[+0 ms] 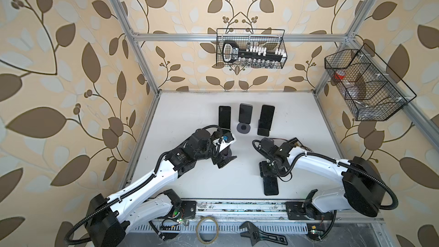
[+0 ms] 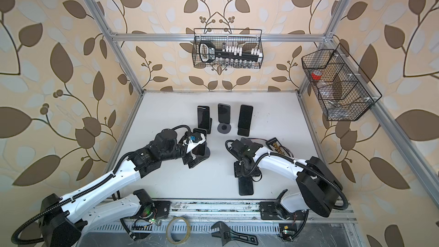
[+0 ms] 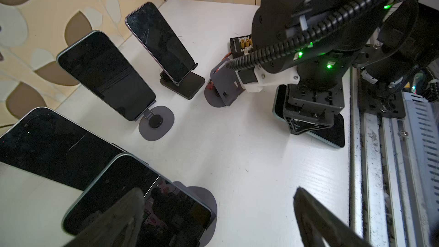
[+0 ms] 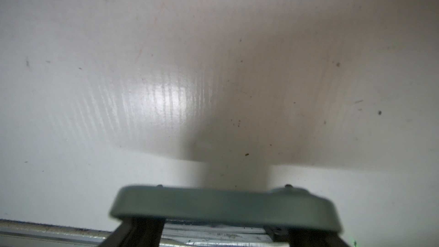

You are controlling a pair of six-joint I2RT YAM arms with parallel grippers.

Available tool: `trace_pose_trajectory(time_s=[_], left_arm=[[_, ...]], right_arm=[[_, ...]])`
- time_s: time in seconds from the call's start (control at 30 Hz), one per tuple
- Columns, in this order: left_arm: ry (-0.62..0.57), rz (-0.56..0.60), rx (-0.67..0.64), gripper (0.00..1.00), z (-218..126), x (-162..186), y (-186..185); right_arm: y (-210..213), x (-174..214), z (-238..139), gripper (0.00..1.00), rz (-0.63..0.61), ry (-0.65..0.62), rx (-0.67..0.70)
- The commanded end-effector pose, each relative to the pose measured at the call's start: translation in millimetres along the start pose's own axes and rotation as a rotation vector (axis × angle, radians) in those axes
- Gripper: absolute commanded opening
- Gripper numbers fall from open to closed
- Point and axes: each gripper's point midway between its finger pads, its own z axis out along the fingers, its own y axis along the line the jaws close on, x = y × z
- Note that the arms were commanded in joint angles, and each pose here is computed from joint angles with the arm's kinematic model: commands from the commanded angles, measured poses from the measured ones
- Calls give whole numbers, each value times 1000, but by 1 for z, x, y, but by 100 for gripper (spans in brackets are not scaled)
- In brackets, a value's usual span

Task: Remove the phone from the phone stand

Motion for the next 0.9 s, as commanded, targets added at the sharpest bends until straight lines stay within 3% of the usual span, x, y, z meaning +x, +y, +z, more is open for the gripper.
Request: trace_pose_trajectory(time_s=[0.0,0.87], left_arm=[[-32,41,-7,98,-5,-13,0],[-24,46,-7,98,-4,-11,-1]], right_arm=[[-5,0,0,58,-1,-11,2],[-36,-3,0,59,36,-20,39]])
